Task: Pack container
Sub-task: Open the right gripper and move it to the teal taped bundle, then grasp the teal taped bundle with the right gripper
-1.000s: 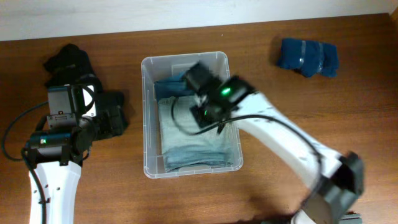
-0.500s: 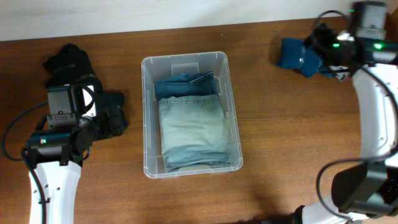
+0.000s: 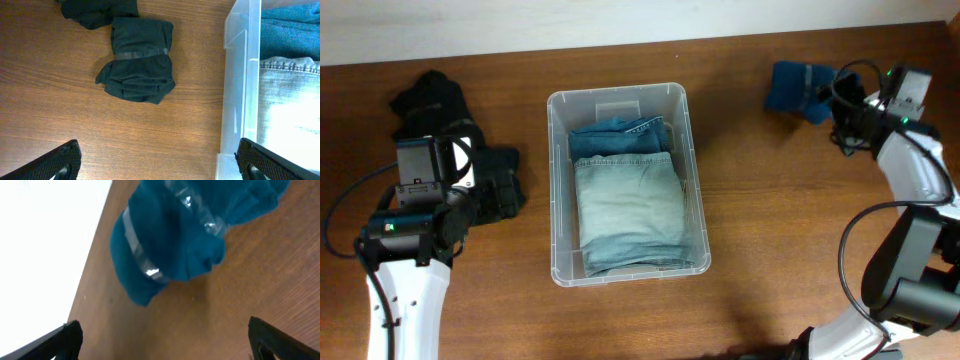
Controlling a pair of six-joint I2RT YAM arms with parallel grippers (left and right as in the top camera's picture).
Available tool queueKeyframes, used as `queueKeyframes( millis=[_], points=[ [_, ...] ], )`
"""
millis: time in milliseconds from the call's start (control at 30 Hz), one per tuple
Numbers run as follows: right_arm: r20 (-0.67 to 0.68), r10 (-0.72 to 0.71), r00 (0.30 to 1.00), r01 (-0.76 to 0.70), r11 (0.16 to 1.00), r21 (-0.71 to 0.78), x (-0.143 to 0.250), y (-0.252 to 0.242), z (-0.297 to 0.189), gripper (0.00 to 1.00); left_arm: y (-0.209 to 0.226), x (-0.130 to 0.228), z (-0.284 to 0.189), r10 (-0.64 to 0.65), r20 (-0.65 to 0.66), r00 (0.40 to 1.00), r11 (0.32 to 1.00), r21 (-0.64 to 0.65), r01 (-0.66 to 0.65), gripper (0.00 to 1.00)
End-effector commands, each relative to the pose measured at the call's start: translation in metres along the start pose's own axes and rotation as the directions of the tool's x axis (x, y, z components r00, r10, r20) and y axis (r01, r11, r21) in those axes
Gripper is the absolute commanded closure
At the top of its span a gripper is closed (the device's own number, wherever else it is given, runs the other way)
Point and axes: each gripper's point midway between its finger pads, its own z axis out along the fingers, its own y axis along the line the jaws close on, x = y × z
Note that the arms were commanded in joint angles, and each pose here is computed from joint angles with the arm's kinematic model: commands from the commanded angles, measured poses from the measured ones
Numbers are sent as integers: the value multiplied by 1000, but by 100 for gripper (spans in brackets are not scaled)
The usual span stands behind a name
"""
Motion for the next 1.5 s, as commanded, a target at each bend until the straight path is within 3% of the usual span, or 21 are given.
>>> queueKeyframes(
  millis=[0,700,767,800,867,933,967,1200,1467],
  points=[
    [-2,74,997,-74,997,-15,8,-15,13,2,-1,-5,-3,-9,15,1000,1000,3,9,1],
    [45,165,985,-162,985,-55,5,-53,87,1,-1,-5,-3,-9,15,1000,1000,4,9,1],
    [51,162,986,-159,986,-59,4,-56,92,9,-1,-5,-3,-9,15,1000,1000,4,9,1],
    [52,162,985,-159,986,-57,4,-57,94,20,-1,-5,-3,-9,15,1000,1000,4,9,1],
    [54,164,985,-162,986,-48,5,-61,95,53,-1,-5,-3,-9,15,1000,1000,4,9,1],
    [57,164,985,-161,986,-46,4,-61,95,75,-1,-5,-3,-9,15,1000,1000,4,9,1],
    [61,161,985,-158,986,-53,3,-59,95,96,-1,-5,-3,-9,15,1000,1000,3,9,1],
    [-12,40,999,-41,987,-157,12,-34,90,96,-1,-5,-3,-9,15,1000,1000,3,9,1],
    [-41,-175,984,141,896,-422,19,57,23,96,-1,-9,-3,-9,29,1000,1000,4,9,0]
  ],
)
